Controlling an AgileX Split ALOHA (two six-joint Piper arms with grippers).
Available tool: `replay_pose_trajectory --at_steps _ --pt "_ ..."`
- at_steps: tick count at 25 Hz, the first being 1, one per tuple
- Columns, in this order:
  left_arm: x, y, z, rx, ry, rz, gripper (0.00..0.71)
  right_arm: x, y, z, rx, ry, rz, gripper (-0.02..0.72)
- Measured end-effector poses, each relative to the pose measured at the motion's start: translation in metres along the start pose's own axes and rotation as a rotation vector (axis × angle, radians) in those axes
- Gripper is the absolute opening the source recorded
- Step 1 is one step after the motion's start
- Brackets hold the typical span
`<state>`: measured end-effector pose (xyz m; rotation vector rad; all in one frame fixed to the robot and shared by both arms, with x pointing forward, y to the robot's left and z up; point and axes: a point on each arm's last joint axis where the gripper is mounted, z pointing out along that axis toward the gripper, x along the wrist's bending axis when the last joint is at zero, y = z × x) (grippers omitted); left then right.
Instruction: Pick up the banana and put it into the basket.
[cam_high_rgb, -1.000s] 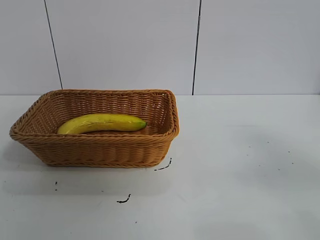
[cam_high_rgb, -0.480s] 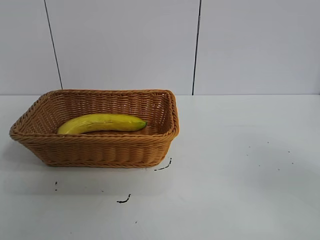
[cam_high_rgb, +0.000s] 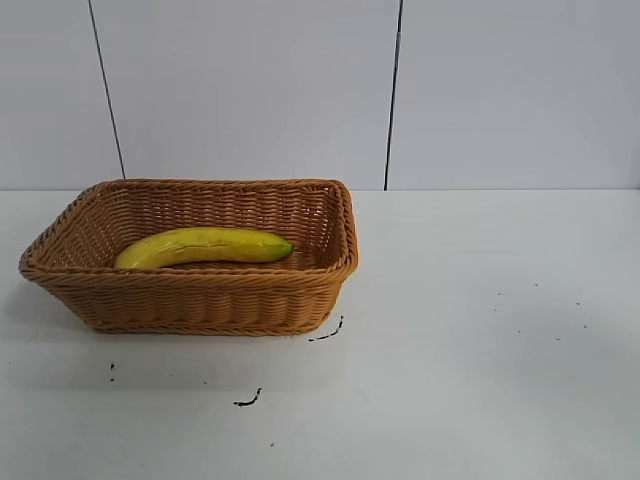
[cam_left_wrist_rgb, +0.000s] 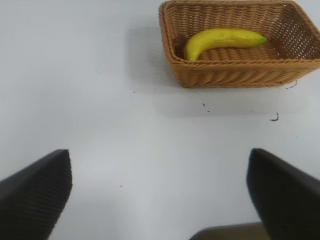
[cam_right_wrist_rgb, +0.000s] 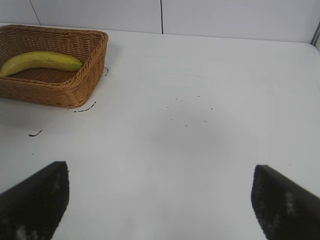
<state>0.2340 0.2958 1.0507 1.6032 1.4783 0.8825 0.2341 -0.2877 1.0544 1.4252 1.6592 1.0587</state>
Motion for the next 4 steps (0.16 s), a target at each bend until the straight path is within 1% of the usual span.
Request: replay_pose_trajectory --at_steps 4 --pt "0.0 0.0 0.0 0.0 0.0 0.0 0.69 0.0 0.0 0.0 0.0 0.0 0.0 0.692"
